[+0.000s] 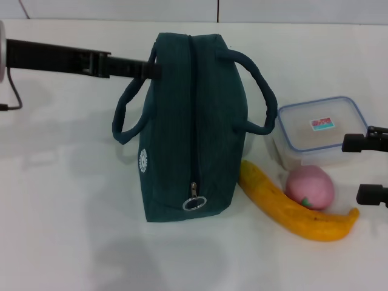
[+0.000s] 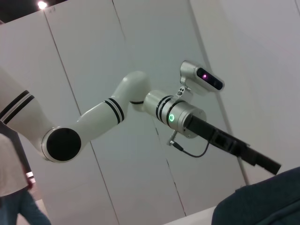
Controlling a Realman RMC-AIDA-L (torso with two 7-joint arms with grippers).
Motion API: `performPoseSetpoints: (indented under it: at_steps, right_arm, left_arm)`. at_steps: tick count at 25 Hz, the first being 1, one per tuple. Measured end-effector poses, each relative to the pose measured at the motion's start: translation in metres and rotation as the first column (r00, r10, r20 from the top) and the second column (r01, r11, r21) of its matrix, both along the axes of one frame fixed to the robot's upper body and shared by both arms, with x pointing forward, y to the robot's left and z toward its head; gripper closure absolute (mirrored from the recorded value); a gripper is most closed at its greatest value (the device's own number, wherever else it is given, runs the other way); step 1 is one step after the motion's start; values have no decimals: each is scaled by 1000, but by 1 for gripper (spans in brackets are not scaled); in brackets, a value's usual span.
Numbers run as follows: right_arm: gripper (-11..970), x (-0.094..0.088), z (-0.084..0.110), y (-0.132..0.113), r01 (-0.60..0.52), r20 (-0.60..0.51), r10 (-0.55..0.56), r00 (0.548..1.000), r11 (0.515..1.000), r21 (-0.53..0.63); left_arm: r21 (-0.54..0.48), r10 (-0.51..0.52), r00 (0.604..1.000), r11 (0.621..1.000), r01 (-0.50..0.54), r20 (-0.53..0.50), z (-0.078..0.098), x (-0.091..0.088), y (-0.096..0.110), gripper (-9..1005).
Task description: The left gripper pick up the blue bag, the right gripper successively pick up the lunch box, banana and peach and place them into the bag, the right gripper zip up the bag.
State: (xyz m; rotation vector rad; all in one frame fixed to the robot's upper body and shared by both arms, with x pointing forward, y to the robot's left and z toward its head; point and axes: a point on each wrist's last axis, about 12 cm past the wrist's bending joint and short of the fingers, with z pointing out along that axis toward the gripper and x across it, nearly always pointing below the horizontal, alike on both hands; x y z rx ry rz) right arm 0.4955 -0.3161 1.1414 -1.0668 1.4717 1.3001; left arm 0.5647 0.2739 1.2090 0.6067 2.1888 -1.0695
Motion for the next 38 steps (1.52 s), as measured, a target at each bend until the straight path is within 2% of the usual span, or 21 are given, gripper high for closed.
performPoseSetpoints:
  at_steps: [2,9,13,18,23,28,34,36,38]
  right_arm:
    - [103,-1,-2,-1,4,-1,-4,1000,1000,2]
    - [103,-4,-5,-2,11,-1,-11,1000,1000,8]
    - [104,-6,-7,-2,13,-1,-13,1000,1000,16]
    - [104,-8,-9,-4,21,4,-21,1000,1000,17]
    - [105,-9,-10,-5,29,4,-29,1000,999,18]
    - [105,-10,-11,-7,49,5,-49,999,999,17]
    - [106,-10,-13,-8,64,1,-64,998,998,13]
    - [106,-10,-13,-8,65,1,-65,998,998,13]
    - [106,-10,-14,-8,66,-4,-66,998,998,16]
  left_arm:
    - [35,10,999,999,-8,-50,-2,0,-4,107]
    - [42,0,994,999,5,-113,-3,1,-16,107]
    - [45,-3,992,999,9,-126,0,6,-23,107]
    - [95,3,986,995,14,-169,-3,15,-32,106]
    - [151,14,977,988,18,-211,-7,24,-39,148]
    - [176,-28,983,983,60,-181,-3,27,-48,191]
    - [170,-40,983,983,71,-179,1,28,-48,242]
    - [165,-38,982,984,69,-183,0,28,-49,478]
    - [163,-38,982,984,69,-185,0,27,-49,538]
